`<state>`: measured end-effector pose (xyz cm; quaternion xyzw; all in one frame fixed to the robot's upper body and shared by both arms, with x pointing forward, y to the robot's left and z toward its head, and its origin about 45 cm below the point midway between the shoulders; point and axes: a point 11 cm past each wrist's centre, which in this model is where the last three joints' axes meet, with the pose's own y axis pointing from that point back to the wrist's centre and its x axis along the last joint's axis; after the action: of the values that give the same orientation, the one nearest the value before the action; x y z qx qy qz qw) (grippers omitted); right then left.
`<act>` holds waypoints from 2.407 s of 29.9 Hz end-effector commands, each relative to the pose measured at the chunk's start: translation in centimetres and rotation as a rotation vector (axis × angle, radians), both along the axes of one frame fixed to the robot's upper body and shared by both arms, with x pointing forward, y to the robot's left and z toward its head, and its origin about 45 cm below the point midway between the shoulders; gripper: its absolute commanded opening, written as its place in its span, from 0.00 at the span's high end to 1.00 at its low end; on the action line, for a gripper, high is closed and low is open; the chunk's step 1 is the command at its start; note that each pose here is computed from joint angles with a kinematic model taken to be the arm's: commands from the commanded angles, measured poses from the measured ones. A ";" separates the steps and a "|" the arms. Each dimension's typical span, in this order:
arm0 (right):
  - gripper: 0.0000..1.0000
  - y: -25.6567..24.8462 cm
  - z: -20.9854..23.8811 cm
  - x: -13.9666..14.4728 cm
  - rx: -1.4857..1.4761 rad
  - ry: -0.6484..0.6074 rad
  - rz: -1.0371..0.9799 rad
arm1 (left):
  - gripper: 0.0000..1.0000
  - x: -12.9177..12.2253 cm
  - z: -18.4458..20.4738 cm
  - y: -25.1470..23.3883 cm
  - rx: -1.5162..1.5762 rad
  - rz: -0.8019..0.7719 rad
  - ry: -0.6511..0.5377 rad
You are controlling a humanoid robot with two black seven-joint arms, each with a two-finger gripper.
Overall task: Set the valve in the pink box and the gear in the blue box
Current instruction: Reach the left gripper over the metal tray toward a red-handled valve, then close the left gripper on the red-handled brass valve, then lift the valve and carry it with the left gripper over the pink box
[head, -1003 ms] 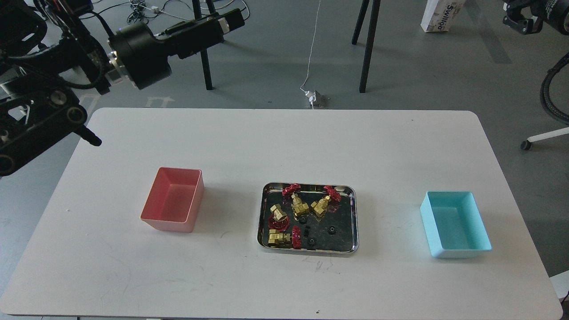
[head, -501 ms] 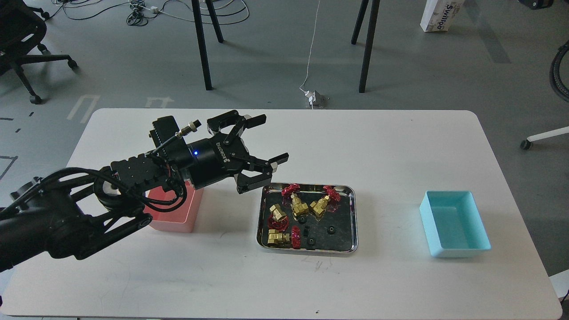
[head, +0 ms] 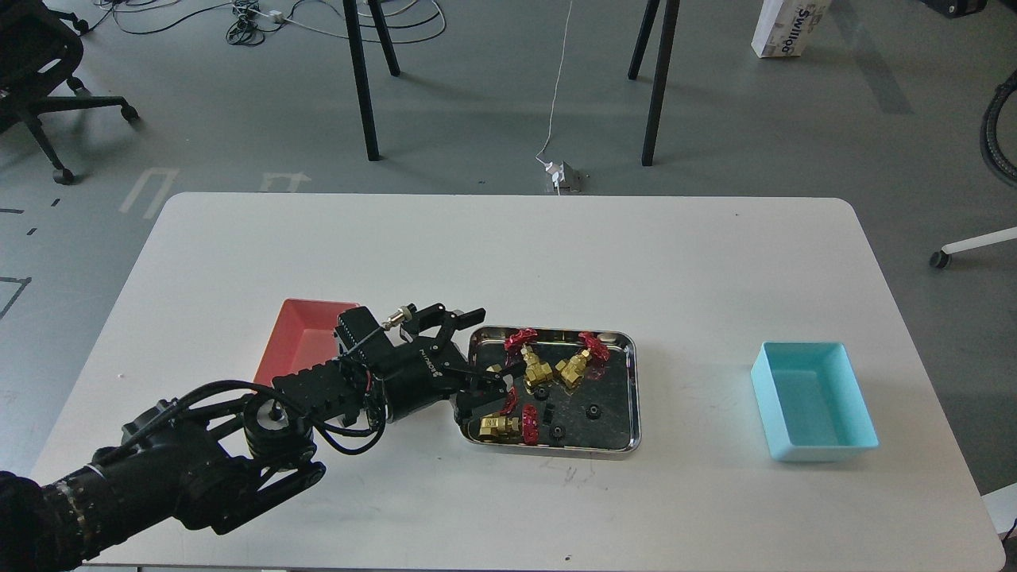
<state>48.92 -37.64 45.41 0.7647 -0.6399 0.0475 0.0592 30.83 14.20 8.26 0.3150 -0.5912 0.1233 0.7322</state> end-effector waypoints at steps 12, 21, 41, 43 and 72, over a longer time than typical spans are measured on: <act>0.01 -0.2 -0.3 0.1 -0.003 0.005 -0.014 | 0.03 0.3 -2.4 0.4 0.050 0.043 0.035; 0.01 -0.1 -0.4 0.2 -0.001 0.007 -0.015 | 0.09 -0.5 -3.2 0.6 0.067 0.027 0.053; 0.01 0.4 -0.7 0.4 -0.007 0.009 -0.009 | 0.71 -0.6 -3.2 0.3 0.066 0.034 0.055; 0.01 0.3 -0.7 0.4 -0.015 0.008 -0.012 | 0.76 -0.6 -3.1 0.3 0.065 0.032 0.057; 0.01 0.8 2.1 1.2 -0.041 -0.050 -0.023 | 0.74 2.6 7.8 19.3 0.099 0.391 -0.070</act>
<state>50.07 -37.13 47.49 0.7532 -0.6502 0.0796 0.0599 34.36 31.73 16.75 0.4357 -0.5608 0.2494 0.6584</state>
